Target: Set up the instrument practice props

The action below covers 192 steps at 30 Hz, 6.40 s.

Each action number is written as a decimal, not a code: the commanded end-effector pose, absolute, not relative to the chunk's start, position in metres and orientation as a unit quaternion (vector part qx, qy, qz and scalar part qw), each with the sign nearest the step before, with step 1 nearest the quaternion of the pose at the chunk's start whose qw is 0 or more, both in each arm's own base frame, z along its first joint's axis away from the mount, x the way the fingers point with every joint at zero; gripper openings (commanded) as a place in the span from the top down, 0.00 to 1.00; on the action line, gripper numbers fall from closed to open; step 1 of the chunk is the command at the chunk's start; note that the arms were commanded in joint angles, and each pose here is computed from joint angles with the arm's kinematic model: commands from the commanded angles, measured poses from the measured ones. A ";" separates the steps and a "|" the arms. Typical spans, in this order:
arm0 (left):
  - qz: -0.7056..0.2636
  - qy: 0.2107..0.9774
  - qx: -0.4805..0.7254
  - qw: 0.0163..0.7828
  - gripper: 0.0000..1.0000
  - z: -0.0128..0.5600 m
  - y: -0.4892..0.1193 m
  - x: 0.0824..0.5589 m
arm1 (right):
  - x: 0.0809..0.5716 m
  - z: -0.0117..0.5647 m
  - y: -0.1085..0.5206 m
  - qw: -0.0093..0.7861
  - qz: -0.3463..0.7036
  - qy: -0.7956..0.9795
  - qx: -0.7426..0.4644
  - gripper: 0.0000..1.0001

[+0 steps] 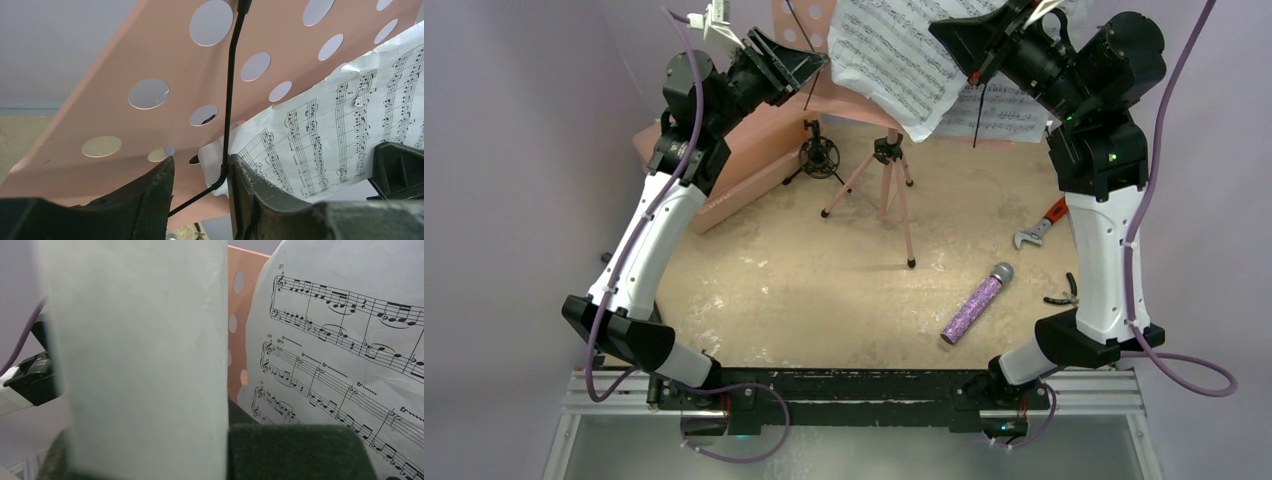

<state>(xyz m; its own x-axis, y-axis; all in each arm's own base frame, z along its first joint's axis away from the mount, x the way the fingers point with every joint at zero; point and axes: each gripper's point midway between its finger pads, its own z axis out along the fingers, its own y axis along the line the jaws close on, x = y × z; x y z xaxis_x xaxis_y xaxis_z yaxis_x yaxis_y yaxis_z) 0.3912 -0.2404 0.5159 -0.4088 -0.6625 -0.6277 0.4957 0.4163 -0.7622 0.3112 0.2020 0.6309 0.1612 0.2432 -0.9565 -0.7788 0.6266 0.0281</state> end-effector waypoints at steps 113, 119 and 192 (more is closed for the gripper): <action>-0.563 0.556 0.126 0.599 1.00 0.548 -0.258 0.329 | 0.312 0.640 0.257 0.705 0.443 0.491 -0.257 1.00; -0.559 0.555 0.136 0.600 1.00 0.547 -0.258 0.327 | 0.312 0.652 0.265 0.705 0.453 0.468 -0.281 1.00; -0.567 0.569 0.104 0.586 0.67 0.536 -0.259 0.338 | 0.328 0.613 0.270 0.692 0.426 0.504 -0.294 1.00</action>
